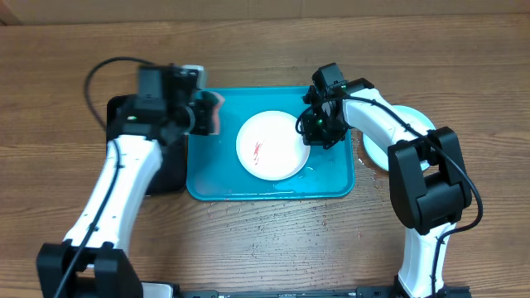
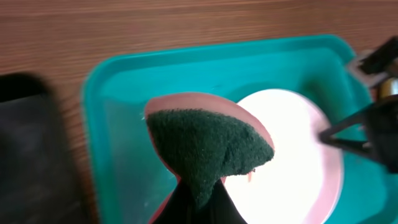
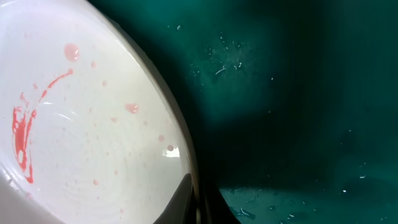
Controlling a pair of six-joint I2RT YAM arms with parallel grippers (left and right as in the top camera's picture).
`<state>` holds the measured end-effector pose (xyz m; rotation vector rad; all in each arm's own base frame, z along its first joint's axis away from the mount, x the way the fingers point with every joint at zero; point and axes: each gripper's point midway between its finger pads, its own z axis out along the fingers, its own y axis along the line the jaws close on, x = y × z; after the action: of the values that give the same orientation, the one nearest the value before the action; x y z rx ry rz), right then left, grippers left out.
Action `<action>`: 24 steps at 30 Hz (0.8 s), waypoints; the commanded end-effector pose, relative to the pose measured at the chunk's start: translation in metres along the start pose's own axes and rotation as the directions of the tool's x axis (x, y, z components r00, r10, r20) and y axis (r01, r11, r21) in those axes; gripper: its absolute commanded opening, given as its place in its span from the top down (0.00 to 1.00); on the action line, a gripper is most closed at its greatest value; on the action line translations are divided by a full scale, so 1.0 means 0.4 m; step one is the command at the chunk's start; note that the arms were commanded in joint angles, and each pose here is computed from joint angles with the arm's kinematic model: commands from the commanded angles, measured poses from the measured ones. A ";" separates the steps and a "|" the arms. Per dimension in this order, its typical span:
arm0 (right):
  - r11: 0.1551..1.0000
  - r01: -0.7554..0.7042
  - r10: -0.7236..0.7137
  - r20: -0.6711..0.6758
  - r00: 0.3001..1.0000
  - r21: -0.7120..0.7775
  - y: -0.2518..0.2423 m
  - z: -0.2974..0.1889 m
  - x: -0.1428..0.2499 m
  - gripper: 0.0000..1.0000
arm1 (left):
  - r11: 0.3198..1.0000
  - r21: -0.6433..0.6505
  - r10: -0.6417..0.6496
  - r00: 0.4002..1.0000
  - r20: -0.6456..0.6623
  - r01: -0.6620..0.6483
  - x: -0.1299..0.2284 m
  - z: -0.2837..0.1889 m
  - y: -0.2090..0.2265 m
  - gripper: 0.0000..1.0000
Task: Clean dirty plates on tray and stack at the side
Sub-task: 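Scrub the white plate with the sponge in the left gripper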
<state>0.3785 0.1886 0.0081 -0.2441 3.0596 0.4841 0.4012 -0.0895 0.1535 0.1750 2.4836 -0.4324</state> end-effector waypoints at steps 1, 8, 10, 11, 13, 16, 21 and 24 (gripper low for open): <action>0.997 0.070 -0.069 -0.022 0.997 0.044 -0.005 0.017 0.015 0.96 | 0.999 0.026 -0.044 0.999 -0.017 0.044 0.004 0.062 -0.094 0.96; 0.993 0.092 -0.092 -0.014 0.996 0.071 0.004 0.023 0.013 0.96 | 0.994 0.093 -0.036 0.990 -0.138 0.049 0.096 0.201 -0.222 0.96; 0.993 0.093 -0.092 -0.014 0.996 0.071 0.004 0.023 0.013 0.96 | 0.993 0.106 -0.024 0.984 -0.178 0.044 0.131 0.236 -0.248 0.96; 0.993 0.093 -0.092 -0.011 0.996 0.071 0.004 0.023 0.011 0.96 | 0.993 0.110 -0.015 0.981 -0.194 0.037 0.147 0.252 -0.260 0.96; 0.993 0.094 -0.093 -0.008 0.996 0.070 0.005 0.023 0.009 0.96 | 0.994 0.108 0.004 0.976 -0.219 0.020 0.176 0.280 -0.273 0.96; 0.993 0.094 -0.093 -0.008 0.996 0.070 0.005 0.023 0.009 0.96 | 0.996 0.093 0.011 0.968 -0.251 0.013 0.210 0.319 -0.270 0.96; 0.993 0.094 -0.094 -0.008 0.996 0.070 0.005 0.023 0.009 0.96 | 0.995 0.075 -0.050 0.964 -0.262 0.072 0.207 0.329 -0.236 0.96; 0.993 0.094 -0.093 -0.008 0.996 0.070 0.005 0.023 0.009 0.96 | 0.994 0.033 -0.090 0.955 -0.282 0.103 0.214 0.324 -0.190 0.96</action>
<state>0.3785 0.1931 0.0075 -0.3374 3.0364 0.4318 0.3785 -0.2211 0.0245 0.2379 2.7510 -0.5624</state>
